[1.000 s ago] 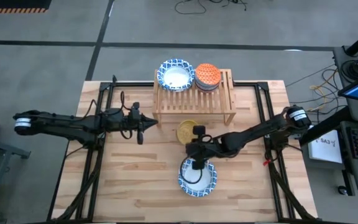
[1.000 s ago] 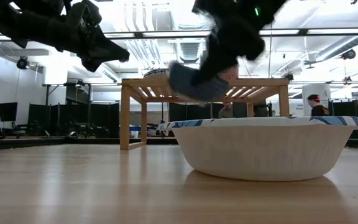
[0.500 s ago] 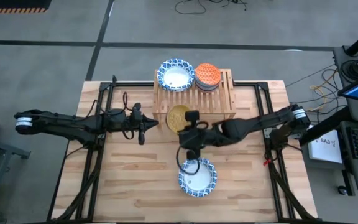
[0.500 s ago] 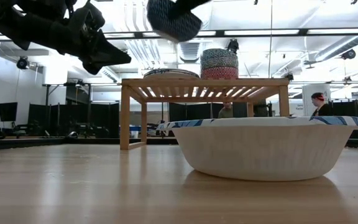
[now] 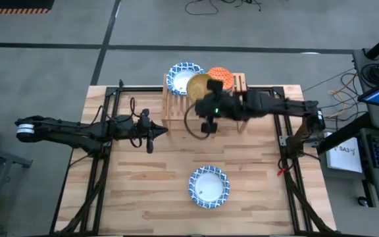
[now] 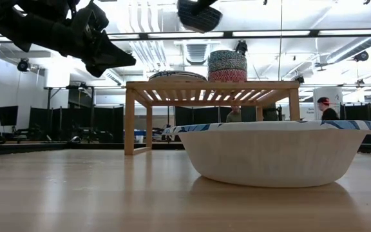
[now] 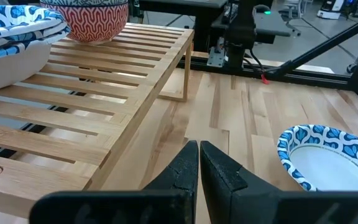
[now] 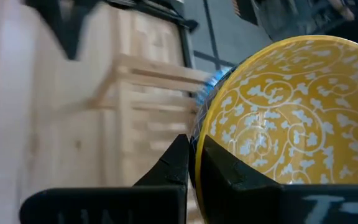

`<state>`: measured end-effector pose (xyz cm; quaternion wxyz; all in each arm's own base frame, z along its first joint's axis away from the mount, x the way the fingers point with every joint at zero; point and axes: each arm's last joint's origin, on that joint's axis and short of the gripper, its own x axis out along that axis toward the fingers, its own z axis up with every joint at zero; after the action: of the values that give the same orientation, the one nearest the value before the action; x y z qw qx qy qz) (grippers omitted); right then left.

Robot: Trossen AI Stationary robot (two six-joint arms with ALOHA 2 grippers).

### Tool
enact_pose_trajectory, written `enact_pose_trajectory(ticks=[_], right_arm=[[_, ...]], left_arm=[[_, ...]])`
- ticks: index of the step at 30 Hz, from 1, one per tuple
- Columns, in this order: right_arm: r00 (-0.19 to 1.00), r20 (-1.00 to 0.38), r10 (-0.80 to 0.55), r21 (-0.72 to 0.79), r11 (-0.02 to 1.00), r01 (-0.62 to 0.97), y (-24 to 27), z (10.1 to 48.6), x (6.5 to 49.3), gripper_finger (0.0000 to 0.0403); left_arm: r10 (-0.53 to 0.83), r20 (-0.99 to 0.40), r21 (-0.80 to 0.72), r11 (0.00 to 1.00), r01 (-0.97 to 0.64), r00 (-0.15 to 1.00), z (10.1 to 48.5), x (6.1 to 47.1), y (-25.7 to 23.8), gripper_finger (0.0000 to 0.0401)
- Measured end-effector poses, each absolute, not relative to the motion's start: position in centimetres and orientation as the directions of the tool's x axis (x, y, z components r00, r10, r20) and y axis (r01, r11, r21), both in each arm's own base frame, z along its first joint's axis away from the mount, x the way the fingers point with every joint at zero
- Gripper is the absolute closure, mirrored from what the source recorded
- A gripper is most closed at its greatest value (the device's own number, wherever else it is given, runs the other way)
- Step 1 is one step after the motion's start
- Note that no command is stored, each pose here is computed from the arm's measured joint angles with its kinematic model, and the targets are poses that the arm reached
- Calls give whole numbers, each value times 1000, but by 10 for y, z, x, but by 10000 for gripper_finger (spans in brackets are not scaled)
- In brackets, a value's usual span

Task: Place and stack bowls onto a shelf
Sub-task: Stack the yellow bowl on top of the orange bowl on the shelf

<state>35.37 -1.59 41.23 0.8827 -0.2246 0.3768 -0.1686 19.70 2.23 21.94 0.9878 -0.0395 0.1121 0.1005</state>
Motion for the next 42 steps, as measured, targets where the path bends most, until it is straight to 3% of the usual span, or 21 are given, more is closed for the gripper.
enact_pose_trajectory(ticks=[7, 14, 21, 36, 42], right_arm=[[571, -638, -517, -503, 841, 199, -63, 434, 330, 390], [529, -712, -461, -391, 887, 246, -115, 435, 309, 390], [568, -735, -369, -245, 927, 285, -156, 434, 292, 390], [563, -776, -284, -140, 948, 287, -161, 429, 285, 388], [560, -779, -284, -132, 946, 296, -162, 429, 285, 342]], left_arm=[[190, -229, -56, 977, -207, 955, 219, 197, 22, 401], [190, -229, -55, 977, -207, 955, 219, 197, 22, 401], [190, -229, -54, 977, -207, 955, 219, 197, 22, 401], [190, -229, -45, 978, -205, 955, 219, 197, 22, 401], [190, -229, -45, 978, -205, 955, 219, 197, 22, 401]])
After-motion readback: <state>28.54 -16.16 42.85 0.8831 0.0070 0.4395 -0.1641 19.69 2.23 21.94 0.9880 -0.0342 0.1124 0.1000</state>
